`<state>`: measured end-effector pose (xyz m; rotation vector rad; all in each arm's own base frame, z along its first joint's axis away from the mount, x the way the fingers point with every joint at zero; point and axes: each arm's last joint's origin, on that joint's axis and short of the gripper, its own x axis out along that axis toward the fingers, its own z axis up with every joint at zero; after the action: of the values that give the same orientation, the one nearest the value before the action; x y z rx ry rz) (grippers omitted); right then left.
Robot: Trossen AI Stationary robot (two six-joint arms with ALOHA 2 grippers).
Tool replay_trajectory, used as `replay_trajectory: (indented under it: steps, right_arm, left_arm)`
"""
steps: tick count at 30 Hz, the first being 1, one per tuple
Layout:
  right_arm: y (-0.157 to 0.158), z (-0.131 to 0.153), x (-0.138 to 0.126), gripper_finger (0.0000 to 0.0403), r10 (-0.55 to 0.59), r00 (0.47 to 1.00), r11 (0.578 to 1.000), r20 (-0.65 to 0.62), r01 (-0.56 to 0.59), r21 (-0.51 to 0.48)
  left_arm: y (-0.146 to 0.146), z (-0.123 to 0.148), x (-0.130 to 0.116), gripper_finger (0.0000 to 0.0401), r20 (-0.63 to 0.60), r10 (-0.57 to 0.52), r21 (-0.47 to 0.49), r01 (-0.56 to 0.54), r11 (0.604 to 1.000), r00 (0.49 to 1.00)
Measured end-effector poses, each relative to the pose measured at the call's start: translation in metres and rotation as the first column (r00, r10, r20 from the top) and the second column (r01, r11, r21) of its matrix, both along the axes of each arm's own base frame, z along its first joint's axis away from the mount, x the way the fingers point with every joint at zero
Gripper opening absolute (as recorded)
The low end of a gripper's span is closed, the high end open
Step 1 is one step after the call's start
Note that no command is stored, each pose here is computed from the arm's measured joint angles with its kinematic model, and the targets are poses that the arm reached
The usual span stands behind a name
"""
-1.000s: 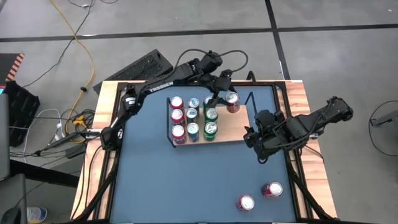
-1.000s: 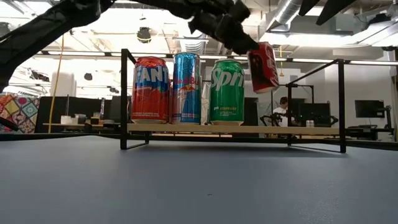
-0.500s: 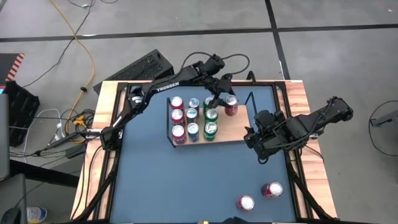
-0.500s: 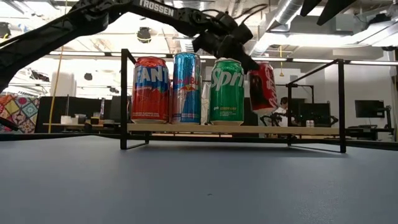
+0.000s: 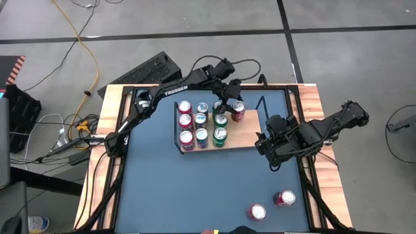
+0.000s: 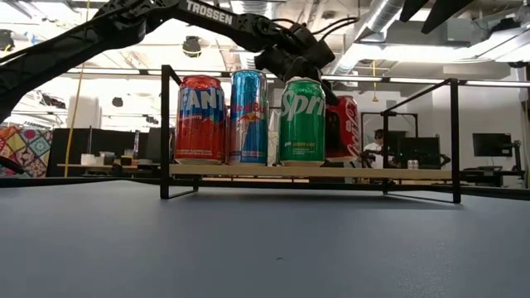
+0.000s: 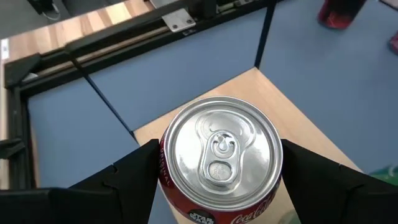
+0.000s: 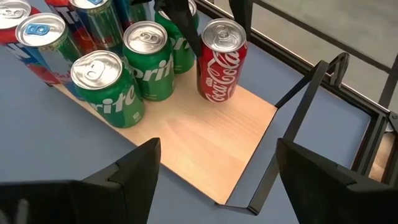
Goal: Place canned beverage on shelf
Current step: Put the red soda can on the shelf
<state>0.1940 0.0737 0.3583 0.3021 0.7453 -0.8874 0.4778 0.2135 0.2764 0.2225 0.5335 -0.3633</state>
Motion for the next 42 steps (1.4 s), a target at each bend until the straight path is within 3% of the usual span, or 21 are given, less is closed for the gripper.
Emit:
replay_trajectory:
  steps: [5, 11, 22, 30, 42]
  right_arm:
    - [0.000, 0.000, 0.000, 0.0303, 0.011, 1.000, 1.000, -0.006, -0.011, -0.004]
    - [0.000, 0.000, 0.000, 0.0303, 0.014, 1.000, 1.000, -0.009, -0.014, -0.006]
    - [0.000, 0.000, 0.000, 0.0303, 0.030, 0.999, 0.999, -0.022, -0.030, -0.015]
    - [0.000, 0.000, 0.000, 0.0303, 0.032, 0.999, 0.999, -0.025, -0.033, -0.017]
    - [-0.002, 0.000, 0.001, 0.0303, 0.075, 0.995, 0.996, -0.069, -0.079, -0.052]
  left_arm:
    - [-0.003, -0.001, 0.002, 0.0278, -0.005, 0.002, 0.016, -0.002, 1.000, 1.000]
    - [-0.005, -0.003, 0.003, 0.0278, -0.046, 0.079, 0.083, -0.075, 0.994, 0.996]
    - [-0.007, -0.005, 0.003, 0.0324, -0.080, 0.108, 0.041, -0.105, 0.994, 0.991]
    - [-0.008, -0.005, 0.003, 0.0328, -0.078, 0.102, 0.047, -0.099, 0.994, 0.992]
    - [-0.010, 0.022, -0.003, 0.0329, -0.046, 0.139, 0.046, -0.137, 0.989, 0.989]
